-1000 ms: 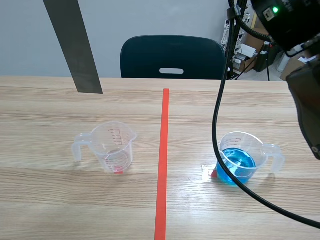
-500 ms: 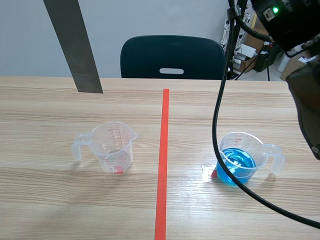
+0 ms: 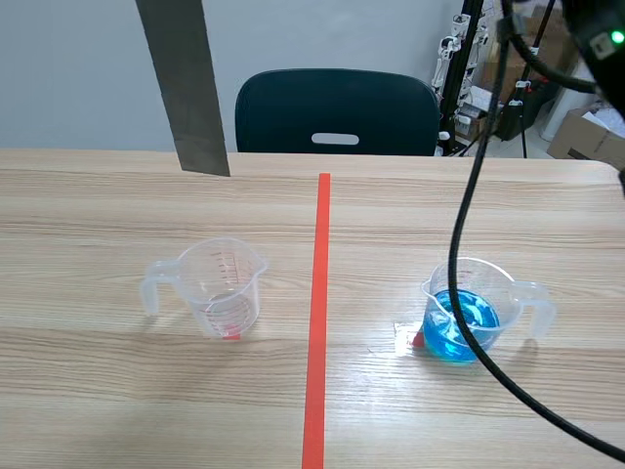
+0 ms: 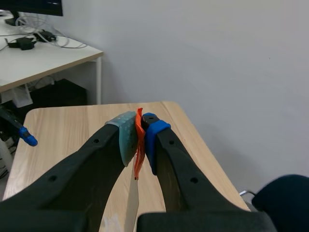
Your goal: Do the redox reaction experiment. move the plate over the blue solution
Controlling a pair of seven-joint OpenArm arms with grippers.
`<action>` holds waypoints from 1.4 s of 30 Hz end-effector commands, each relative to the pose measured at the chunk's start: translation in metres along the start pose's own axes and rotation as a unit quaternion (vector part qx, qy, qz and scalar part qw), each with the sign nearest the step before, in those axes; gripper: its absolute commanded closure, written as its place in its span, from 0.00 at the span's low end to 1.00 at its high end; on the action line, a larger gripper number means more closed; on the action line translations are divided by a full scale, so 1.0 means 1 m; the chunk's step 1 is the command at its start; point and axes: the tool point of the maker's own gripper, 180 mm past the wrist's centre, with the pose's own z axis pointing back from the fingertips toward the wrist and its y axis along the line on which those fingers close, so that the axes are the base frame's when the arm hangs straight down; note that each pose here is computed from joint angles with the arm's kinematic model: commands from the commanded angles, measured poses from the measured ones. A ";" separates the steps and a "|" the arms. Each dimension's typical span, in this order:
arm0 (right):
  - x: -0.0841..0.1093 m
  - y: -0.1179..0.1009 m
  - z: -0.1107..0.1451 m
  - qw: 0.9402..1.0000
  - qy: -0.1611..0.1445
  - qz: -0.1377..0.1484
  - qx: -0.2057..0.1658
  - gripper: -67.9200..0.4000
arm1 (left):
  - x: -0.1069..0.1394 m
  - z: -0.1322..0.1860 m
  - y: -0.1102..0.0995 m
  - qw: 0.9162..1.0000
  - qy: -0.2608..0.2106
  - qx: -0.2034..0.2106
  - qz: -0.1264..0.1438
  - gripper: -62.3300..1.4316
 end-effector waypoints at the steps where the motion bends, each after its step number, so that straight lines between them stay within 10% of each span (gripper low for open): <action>1: 0.009 0.003 0.008 1.000 -0.012 0.013 -0.001 0.99 | 0.005 -0.007 -0.004 1.000 -0.015 -0.011 0.007 0.18; 10: -0.004 0.003 0.047 0.999 0.009 0.029 -0.031 0.99 | -0.010 -0.048 -0.030 0.997 -0.011 -0.067 0.034 0.21; 28: -0.007 0.009 0.117 0.995 0.021 0.091 -0.023 0.99 | -0.019 -0.129 -0.077 0.984 0.004 -0.175 0.019 0.88; 42: -0.004 0.018 0.146 0.995 0.044 0.084 0.020 0.99 | -0.006 -0.157 -0.091 0.977 -0.015 -0.213 0.009 0.91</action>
